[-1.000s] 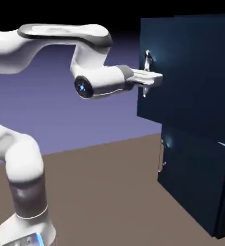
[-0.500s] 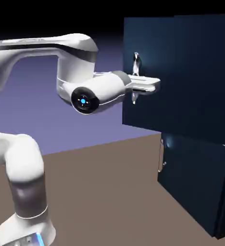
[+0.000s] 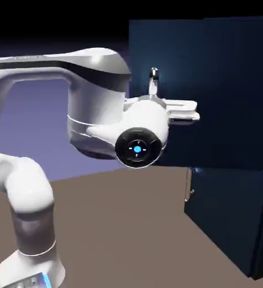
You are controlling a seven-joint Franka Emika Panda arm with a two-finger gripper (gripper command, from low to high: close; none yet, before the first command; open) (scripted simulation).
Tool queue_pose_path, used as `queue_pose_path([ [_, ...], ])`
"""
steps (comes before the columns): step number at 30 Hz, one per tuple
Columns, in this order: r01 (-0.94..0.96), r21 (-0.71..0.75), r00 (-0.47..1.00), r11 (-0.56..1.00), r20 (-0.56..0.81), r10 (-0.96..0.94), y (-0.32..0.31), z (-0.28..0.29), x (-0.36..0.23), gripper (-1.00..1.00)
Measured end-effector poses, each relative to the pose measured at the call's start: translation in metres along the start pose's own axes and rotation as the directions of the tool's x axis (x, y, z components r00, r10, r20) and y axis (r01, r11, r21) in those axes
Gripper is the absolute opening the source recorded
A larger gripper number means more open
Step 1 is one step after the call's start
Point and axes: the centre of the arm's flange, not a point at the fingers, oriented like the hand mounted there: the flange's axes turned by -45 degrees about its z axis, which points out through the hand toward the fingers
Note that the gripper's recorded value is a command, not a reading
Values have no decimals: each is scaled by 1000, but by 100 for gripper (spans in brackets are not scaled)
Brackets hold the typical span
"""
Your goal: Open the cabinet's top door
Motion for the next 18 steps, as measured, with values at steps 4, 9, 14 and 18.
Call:
queue_pose_path([
  [4, 0, -103, 1000, 995, 0, 0, -17, -32, 0, -100],
  [9, 0, -216, 1000, 976, 0, 0, -39, -64, 0, -100],
  [14, 0, -312, 1000, 950, 0, 0, -61, -90, 0, -100],
  [18, 0, -385, 1000, 923, 0, 0, -80, -109, 0, -100],
])
